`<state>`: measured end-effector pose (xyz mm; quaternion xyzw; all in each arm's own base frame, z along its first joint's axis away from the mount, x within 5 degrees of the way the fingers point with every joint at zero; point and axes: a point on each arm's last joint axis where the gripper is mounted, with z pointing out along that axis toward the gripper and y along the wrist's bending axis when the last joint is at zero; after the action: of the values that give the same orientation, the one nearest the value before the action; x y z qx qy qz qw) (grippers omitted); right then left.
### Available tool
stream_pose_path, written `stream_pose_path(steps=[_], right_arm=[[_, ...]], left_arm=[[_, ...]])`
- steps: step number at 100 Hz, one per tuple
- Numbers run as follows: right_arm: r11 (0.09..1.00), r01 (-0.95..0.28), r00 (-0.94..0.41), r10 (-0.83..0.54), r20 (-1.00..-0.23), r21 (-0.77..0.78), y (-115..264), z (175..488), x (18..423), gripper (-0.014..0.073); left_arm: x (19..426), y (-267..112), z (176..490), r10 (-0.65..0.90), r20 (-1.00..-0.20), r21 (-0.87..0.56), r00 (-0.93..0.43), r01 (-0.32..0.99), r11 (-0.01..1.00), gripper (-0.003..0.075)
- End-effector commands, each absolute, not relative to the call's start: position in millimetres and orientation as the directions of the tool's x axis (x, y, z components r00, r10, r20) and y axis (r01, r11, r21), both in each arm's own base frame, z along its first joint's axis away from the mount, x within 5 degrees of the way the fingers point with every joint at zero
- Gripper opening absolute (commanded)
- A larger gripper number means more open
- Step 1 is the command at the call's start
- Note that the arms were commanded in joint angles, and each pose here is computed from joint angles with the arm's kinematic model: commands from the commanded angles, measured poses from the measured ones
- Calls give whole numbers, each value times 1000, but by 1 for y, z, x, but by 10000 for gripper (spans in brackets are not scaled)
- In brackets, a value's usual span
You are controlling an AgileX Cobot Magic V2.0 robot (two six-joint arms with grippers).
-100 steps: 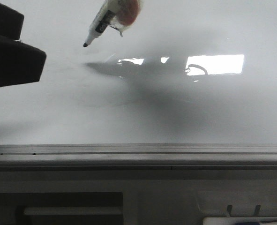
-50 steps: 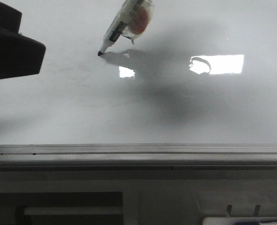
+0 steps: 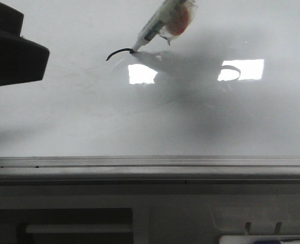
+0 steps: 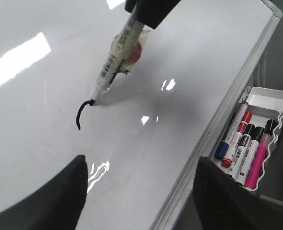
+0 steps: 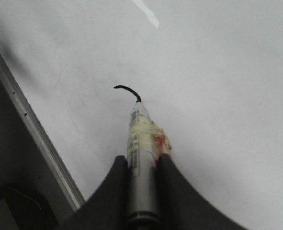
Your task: Write number 3 on whiteboard
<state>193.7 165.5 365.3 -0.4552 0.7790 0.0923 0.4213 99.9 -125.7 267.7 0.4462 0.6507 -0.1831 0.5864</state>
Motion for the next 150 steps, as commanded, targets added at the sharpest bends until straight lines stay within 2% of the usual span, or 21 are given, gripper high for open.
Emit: stream_pose_path(steps=[1,14,31,42,59,73,88,107,150], right_arm=[[559,-783,-185,-629,-755,-273,168,371,191,-48],[527,-807,-181,-650,-738,-266,179,362,191,-48],[572,-775,-215,-638,-739,-268,171,367,189,-48],[571,-778,-237,-654,-719,-263,164,369,181,-48],[530,-819,-257,-681,-686,-219,177,359,176,-48],[500,-836,-212,-674,-708,-225,198,351,181,-48],[500,-839,-217,-668,-712,-214,203,347,184,-48],[520,-839,-217,-587,-780,-158,191,369,167,-48],[400,-903,-137,-613,-778,-156,212,369,139,-48]], left_arm=[[102,-129,285,278,-952,272,132,783,559,427],[102,-129,285,278,-952,272,132,783,559,427],[102,-129,285,278,-952,272,132,783,559,427],[102,-129,285,278,-952,272,132,783,559,427],[101,-129,285,276,-952,272,133,783,559,427],[101,-129,285,276,-952,272,133,783,559,427],[101,-129,285,276,-952,272,133,783,559,427],[101,-129,285,276,-952,272,134,784,558,427],[111,-152,265,340,-931,297,132,817,494,427]])
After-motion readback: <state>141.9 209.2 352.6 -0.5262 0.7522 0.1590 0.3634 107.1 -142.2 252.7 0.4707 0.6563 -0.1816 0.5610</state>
